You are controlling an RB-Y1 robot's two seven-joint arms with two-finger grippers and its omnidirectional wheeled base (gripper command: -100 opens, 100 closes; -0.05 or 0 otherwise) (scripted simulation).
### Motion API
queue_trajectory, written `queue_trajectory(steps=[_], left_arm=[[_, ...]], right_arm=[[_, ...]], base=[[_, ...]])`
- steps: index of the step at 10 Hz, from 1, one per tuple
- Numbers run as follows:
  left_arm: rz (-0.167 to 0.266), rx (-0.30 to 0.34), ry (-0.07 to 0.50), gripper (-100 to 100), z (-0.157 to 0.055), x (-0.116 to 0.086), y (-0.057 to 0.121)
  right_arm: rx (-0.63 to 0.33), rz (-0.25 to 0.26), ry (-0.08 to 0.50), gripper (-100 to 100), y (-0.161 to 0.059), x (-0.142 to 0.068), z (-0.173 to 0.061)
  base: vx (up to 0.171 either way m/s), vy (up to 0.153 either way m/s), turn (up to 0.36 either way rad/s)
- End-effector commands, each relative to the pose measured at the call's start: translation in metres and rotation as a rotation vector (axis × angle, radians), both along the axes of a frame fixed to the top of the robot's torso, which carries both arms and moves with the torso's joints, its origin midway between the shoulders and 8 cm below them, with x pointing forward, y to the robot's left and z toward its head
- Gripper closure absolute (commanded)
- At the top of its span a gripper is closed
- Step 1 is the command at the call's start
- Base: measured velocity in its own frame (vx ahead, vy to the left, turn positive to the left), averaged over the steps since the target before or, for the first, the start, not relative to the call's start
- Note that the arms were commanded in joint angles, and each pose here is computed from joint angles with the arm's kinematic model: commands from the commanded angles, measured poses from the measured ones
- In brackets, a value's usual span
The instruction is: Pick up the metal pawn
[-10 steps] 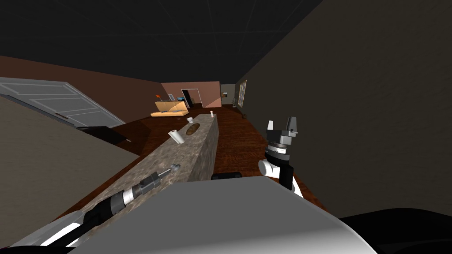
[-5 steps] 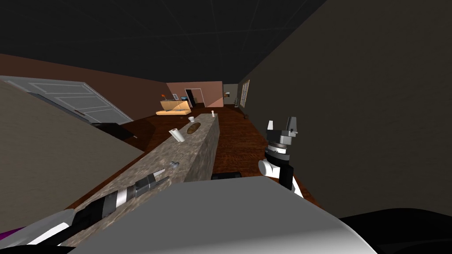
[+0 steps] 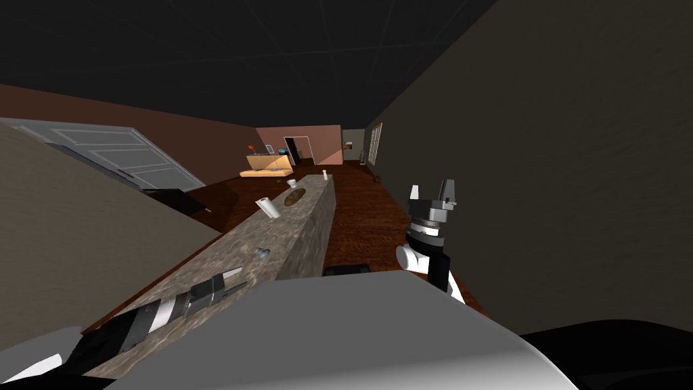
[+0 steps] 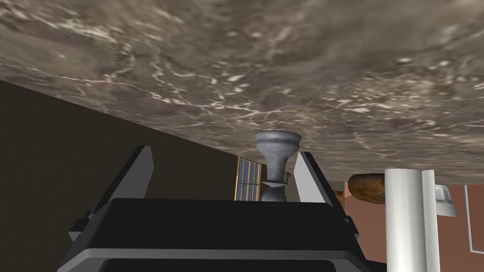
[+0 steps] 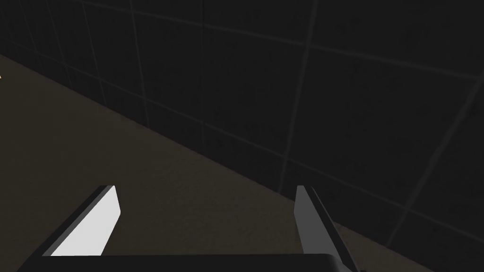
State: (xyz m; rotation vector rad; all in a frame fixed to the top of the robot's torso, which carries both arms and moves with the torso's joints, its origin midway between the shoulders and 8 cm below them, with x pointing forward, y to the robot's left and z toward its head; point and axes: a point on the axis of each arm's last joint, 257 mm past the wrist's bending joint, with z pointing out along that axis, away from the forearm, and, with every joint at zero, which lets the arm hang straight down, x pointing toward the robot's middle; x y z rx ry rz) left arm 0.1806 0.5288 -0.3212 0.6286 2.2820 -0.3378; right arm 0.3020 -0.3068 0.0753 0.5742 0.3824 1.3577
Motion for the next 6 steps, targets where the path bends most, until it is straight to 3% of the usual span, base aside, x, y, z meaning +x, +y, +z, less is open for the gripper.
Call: queue_trajectory(steps=[1, 2, 4, 5, 6], left_arm=[[-0.017, 0.031, 0.031, -100, 0.003, -0.007, 0.010], [-0.024, 0.044, 0.047, -100, 0.011, -0.012, 0.018], [-0.017, 0.040, 0.034, -100, 0.019, -0.009, 0.022], [-0.018, 0.042, 0.038, -100, 0.016, -0.010, 0.020], [-0.019, 0.041, 0.037, 0, 0.017, -0.009, 0.020]], right_arm=[[0.000, 0.000, 0.000, 0, 0.000, 0.000, 0.000], [0.000, 0.000, 0.000, 0, 0.000, 0.000, 0.000], [0.000, 0.000, 0.000, 0, 0.000, 0.000, 0.000], [0.000, 0.000, 0.000, 0, 0.000, 0.000, 0.000], [0.000, 0.000, 0.000, 0, 0.000, 0.000, 0.000]], base=[[0.038, -0.032, -0.032], [0.117, -0.020, -0.139], [0.178, -0.018, -0.124], [0.080, 0.005, -0.020], [0.015, 0.000, 0.002]])
